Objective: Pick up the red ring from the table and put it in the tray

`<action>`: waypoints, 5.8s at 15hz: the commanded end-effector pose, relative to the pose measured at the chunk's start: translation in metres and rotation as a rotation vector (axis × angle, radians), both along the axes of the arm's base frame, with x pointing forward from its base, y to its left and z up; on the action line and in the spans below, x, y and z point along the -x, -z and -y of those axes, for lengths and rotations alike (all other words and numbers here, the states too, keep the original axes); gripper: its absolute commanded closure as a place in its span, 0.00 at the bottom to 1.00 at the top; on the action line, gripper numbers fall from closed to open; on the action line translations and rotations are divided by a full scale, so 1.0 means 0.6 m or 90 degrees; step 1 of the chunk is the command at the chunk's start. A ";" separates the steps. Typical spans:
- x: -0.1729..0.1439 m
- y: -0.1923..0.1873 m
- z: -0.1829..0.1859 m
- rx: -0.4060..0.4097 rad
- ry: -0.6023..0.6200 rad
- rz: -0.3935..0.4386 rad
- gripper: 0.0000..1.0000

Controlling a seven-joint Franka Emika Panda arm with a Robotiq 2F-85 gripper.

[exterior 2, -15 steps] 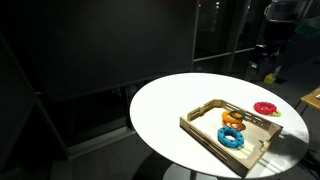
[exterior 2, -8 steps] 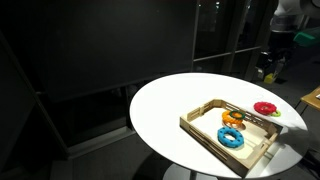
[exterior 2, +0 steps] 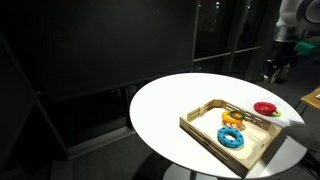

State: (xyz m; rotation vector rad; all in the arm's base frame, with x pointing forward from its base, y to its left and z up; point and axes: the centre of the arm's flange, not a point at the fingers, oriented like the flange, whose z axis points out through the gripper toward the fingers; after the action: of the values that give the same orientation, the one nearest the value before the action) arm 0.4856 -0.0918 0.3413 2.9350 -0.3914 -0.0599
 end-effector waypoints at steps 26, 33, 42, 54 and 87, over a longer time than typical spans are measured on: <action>-0.030 0.176 0.142 0.087 0.189 -0.038 0.00; -0.041 0.224 0.153 0.096 0.200 -0.032 0.00; -0.043 0.261 0.144 0.109 0.207 -0.056 0.00; -0.043 0.282 0.148 0.120 0.217 -0.072 0.13; -0.093 0.187 0.071 0.063 0.231 -0.031 0.90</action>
State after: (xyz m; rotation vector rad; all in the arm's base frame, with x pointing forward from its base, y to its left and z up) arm 0.5340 -0.1491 0.2031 2.7112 -0.8856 -0.1553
